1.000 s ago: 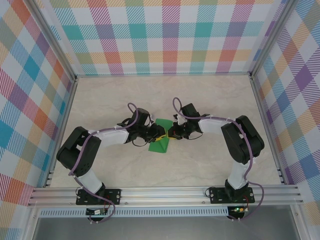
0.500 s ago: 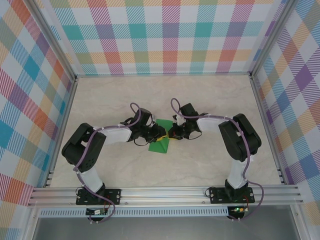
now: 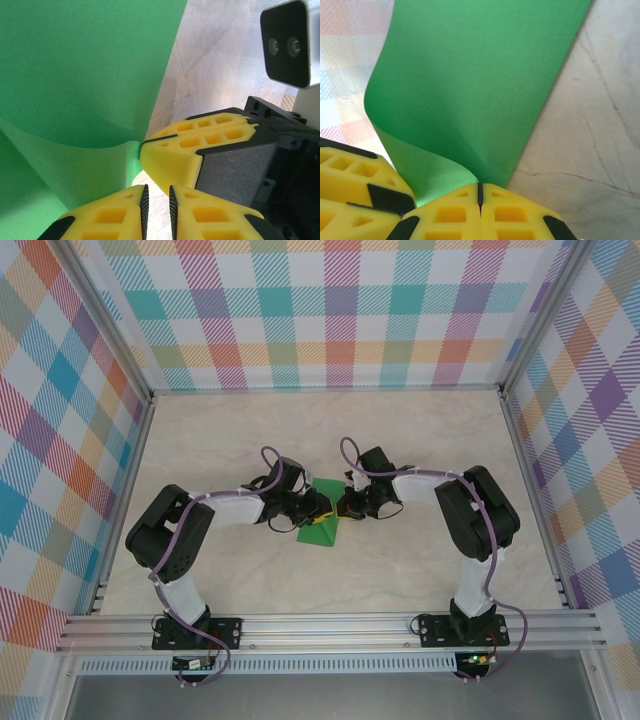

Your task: Fold a paper plane with a square sheet of paper (pick it up from the middle)

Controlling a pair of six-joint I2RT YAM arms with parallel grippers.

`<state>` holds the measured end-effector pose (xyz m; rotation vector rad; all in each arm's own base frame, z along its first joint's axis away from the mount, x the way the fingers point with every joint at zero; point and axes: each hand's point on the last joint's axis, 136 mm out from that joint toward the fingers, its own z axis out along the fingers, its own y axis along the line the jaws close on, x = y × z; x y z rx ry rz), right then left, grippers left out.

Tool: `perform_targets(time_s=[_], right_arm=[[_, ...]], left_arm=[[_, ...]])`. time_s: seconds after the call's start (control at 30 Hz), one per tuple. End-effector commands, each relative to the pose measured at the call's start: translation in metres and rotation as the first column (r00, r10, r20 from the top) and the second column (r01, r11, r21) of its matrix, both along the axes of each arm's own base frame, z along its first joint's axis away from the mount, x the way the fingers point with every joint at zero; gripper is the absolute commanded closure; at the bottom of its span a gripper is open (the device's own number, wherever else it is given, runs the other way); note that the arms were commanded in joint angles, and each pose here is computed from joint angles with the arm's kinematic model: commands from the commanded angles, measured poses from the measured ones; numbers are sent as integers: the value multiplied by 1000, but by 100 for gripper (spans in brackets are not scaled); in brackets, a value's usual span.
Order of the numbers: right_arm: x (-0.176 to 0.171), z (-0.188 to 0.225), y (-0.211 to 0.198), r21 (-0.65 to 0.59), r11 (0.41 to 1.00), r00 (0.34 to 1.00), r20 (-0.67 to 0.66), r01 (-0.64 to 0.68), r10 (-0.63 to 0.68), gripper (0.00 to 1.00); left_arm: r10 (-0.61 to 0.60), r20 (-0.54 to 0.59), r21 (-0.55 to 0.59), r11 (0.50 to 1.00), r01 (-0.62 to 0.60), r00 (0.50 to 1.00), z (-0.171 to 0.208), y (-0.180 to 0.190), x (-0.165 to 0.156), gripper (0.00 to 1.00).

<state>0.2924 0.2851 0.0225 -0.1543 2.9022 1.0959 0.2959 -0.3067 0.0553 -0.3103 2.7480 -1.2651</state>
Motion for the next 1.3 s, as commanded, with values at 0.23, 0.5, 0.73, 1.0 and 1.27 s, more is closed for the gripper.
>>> perform_targets(time_s=[0.23,0.5,0.73,1.0,1.27], right_arm=[[7,0,0,-15,1000,1000,11,-11,11,99],[9,-1,1,-19,1000,1000,12,-18,18,99],[9,-4,0,-27,999,1000,6,-19,19,99],[7,-6,-2,-36,999,1000,-3,-19,19,99],[7,-7,-1,-38,999,1000,-4,-21,20,99]], left_arm=[[-10,-21,20,1000,11,1000,-14,1,-6,80],[-4,-36,35,999,6,999,-21,5,-10,80],[-3,-41,41,999,4,999,-23,7,-12,81],[-1,-47,46,999,3,999,-27,8,-13,81],[-1,-52,48,999,4,999,-29,9,-14,81]])
